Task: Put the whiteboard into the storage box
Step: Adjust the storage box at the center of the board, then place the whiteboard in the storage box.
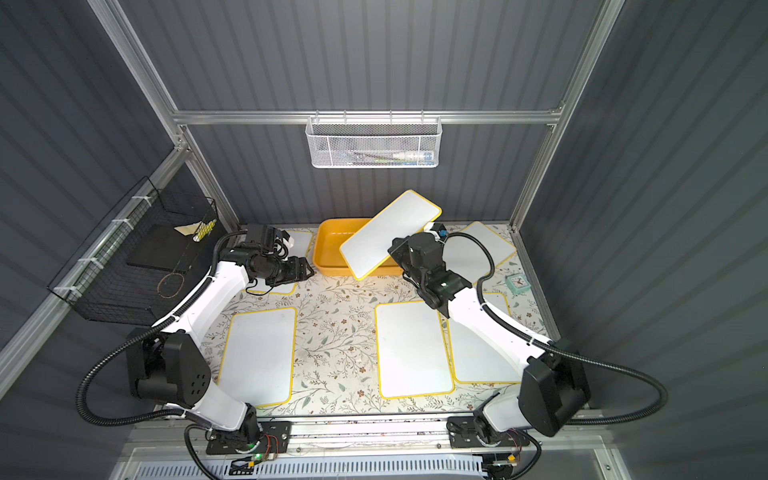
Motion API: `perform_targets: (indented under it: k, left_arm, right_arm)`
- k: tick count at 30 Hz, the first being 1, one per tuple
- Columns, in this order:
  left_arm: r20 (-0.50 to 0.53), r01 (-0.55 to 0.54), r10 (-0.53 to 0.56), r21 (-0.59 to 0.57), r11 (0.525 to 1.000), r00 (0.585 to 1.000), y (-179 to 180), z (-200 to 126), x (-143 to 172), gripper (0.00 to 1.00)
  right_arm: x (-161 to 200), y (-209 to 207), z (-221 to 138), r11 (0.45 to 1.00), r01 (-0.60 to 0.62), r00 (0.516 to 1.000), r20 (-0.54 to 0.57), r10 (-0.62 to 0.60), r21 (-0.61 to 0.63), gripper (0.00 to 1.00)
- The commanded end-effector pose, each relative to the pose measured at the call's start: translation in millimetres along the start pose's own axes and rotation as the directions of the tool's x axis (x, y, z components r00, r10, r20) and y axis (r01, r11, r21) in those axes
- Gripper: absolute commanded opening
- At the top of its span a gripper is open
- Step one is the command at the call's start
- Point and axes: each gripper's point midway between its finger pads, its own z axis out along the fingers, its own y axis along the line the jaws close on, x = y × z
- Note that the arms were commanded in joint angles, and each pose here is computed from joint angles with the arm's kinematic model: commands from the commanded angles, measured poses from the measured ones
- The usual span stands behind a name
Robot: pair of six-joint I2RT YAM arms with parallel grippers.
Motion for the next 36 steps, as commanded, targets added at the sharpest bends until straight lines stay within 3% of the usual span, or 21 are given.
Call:
perform_targets:
  k: [1, 11, 17, 36]
  left_arm:
    - [-0.022, -0.029, 0.029, 0.013, 0.999, 0.999, -0.4, -0.4, 6.2, 0.78]
    - [0.003, -0.042, 0.042, -0.018, 0.999, 0.999, 3.8, -9.6, 6.5, 0.78]
    - [-0.001, -0.043, 0.043, -0.028, 0.999, 0.999, 6.0, -9.6, 8.8, 0.79]
    - [-0.010, -0.041, 0.041, -0.026, 0.999, 0.999, 7.3, -6.9, 10.1, 0.79]
  right_arm:
    - [-26.9, 42.9, 2.7, 0.993, -0.042, 0.986, 0.158, 0.059, -0.109, 0.00]
    - [-1.9, 58.9, 59.3, 0.994, -0.032, 0.997, 0.072, 0.040, -0.104, 0.00]
    - [5.4, 45.8, 89.3, 0.996, -0.030, 1.000, 0.004, 0.030, -0.079, 0.00]
    - [26.9, -7.1, 143.8, 1.000, -0.025, 0.999, -0.024, 0.025, -0.015, 0.00]
